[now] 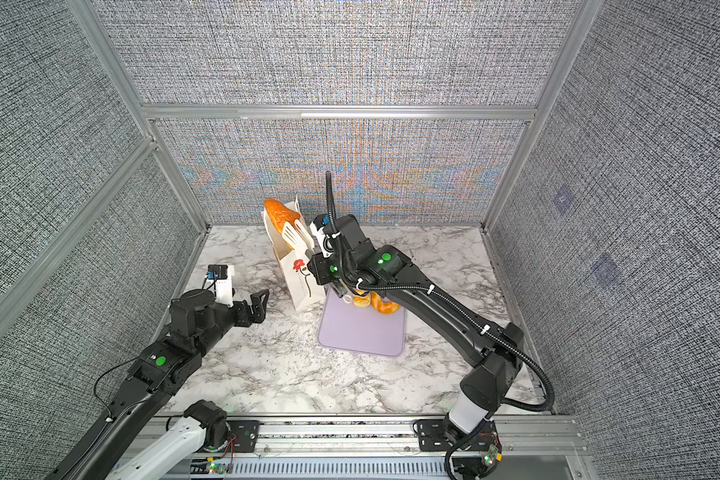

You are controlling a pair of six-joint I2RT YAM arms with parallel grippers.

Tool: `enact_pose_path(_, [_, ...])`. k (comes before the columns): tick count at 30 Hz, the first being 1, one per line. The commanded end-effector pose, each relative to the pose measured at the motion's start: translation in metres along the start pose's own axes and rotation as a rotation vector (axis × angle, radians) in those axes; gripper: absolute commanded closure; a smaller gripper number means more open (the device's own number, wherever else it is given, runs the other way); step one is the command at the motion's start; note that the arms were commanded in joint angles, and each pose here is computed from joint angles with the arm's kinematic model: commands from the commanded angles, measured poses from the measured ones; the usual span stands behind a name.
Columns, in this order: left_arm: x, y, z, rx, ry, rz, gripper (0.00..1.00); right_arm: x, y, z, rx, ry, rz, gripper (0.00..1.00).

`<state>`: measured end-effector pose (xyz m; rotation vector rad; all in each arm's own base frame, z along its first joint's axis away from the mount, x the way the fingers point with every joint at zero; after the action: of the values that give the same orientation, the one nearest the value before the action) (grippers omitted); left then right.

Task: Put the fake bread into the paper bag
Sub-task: 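Lower the pastry into the bag and open the tongs to release it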

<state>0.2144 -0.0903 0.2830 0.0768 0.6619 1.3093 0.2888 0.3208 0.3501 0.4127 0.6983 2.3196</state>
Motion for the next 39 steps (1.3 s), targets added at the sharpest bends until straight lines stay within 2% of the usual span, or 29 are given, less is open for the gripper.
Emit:
enact_pose_path(1, [0.000,0.000,0.000,0.006,0.004,-0.002,0.01,0.002,-0.001,0.014,-0.066,-0.001,0.014,0.68])
enact_pose_path(14, [-0.001,-0.004,-0.004,0.028,0.001,-0.014,0.01,-0.007,-0.017,0.010,-0.012,-0.002,-0.042,0.68])
enact_pose_path(39, [0.000,-0.005,-0.010,0.040,0.011,-0.023,0.01,-0.015,-0.036,0.017,0.049,0.006,-0.043,0.66])
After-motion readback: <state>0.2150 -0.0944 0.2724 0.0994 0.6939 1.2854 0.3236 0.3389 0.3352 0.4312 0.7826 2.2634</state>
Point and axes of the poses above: each gripper's point midway between its finger pads, its own y axis back along the fingers, its own x axis along the line the jaws close on, z = x × y, the point moved 6 cm from there along y, back along the fingers, and after that the axes turned 14 degrees about y, right-handed, at the moved point
